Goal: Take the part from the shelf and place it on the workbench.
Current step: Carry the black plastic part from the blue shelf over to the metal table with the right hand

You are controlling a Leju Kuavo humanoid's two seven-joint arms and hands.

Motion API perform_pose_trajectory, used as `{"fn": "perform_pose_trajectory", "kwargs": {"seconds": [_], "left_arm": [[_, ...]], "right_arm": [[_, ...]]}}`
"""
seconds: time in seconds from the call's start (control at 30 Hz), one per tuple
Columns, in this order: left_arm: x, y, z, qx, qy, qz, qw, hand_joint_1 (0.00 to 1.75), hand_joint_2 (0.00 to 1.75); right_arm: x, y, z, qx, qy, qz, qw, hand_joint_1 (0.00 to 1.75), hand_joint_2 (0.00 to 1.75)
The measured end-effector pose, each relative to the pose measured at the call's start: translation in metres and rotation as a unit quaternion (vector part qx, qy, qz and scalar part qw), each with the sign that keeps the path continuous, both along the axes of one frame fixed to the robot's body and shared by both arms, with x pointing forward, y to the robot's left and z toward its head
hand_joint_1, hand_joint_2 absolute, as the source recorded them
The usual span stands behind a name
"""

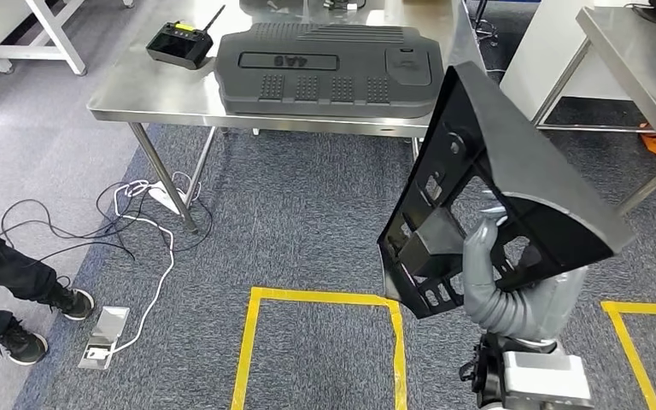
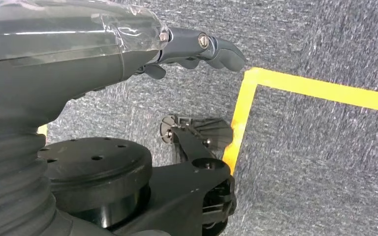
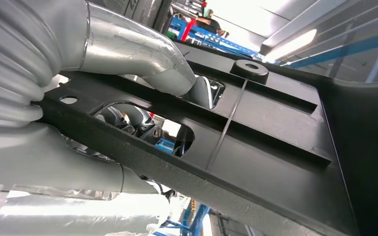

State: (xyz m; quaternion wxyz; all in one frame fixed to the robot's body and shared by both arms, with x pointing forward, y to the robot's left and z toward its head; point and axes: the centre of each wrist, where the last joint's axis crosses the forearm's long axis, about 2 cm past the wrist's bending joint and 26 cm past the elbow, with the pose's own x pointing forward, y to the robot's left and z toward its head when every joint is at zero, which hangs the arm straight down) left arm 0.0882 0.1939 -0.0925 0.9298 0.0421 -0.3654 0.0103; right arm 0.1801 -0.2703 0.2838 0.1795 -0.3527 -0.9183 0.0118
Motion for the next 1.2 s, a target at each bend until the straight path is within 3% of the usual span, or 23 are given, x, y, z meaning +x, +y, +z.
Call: {"fn": "perform_pose_trajectory", "kwargs": {"seconds": [1.2], "left_arm": [[0.0019, 0.0085, -0.0019, -0.078, -0.022, -0.043, 0.996, 0.00, 1.75]], "right_arm": [[0.0014, -0.0004, 0.0018, 0.009, 0.011, -0.007, 1.000, 1.75, 1.75]]}}
